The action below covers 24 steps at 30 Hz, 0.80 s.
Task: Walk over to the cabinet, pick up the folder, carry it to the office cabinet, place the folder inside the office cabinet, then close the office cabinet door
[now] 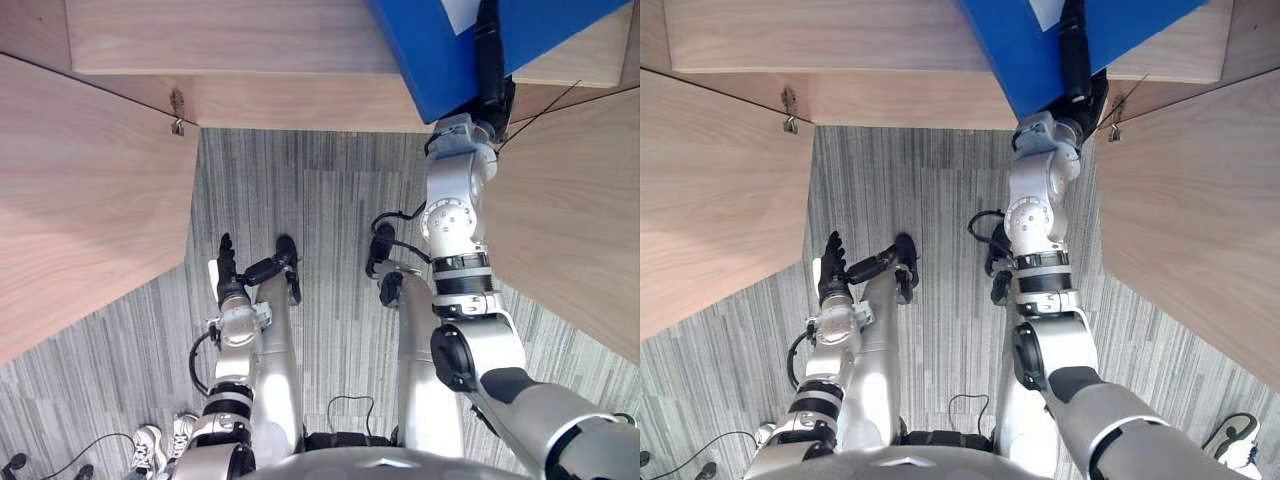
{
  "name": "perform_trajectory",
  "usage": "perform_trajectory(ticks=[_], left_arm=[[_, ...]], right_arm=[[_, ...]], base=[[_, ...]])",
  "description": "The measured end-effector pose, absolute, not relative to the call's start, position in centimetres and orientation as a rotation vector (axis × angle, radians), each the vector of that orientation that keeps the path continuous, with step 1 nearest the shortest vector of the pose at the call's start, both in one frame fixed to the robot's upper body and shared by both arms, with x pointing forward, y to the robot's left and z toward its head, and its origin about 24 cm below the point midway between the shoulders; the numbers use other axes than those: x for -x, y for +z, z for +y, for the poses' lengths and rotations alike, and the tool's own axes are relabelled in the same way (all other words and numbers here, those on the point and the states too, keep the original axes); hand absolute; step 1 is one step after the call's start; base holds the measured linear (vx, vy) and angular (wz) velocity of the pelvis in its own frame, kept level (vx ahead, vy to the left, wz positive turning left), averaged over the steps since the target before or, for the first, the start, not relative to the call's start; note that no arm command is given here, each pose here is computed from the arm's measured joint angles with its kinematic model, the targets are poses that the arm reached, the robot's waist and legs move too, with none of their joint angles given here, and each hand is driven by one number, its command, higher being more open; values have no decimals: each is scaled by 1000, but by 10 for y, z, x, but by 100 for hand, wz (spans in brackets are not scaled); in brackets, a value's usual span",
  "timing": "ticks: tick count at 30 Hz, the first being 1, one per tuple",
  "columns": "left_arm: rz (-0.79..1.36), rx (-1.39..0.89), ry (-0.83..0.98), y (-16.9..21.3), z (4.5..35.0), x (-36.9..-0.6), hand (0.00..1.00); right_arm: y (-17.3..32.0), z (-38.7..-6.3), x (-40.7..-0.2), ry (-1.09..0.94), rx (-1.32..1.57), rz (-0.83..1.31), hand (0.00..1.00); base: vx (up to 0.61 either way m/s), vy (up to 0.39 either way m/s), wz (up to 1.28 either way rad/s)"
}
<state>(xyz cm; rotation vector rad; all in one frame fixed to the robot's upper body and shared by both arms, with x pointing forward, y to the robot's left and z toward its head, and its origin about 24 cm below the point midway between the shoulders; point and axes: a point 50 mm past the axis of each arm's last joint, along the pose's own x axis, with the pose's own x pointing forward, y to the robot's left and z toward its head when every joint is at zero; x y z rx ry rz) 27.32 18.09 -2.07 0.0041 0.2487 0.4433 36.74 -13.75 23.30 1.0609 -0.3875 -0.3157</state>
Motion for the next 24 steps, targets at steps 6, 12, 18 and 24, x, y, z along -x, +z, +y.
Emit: perform_trajectory(ticks=[6, 12, 18, 24], left_arm=[[260, 32, 449, -22, 174, -274, 100], [307, 17, 413, -32, 166, -272, 100], [330, 10, 397, -35, 164, -271, 100], [339, 10, 380, -36, 162, -271, 100]], right_arm=[[236, -137, -367, -363, -1158, -371, 100], [242, -137, -367, -313, -1146, -397, 100], [253, -119, -367, -171, -1064, -423, 100], [254, -104, -367, -77, -1004, -416, 100]], base=[[9, 37, 6], [16, 50, 0], [42, 52, -1], [27, 42, 0]])
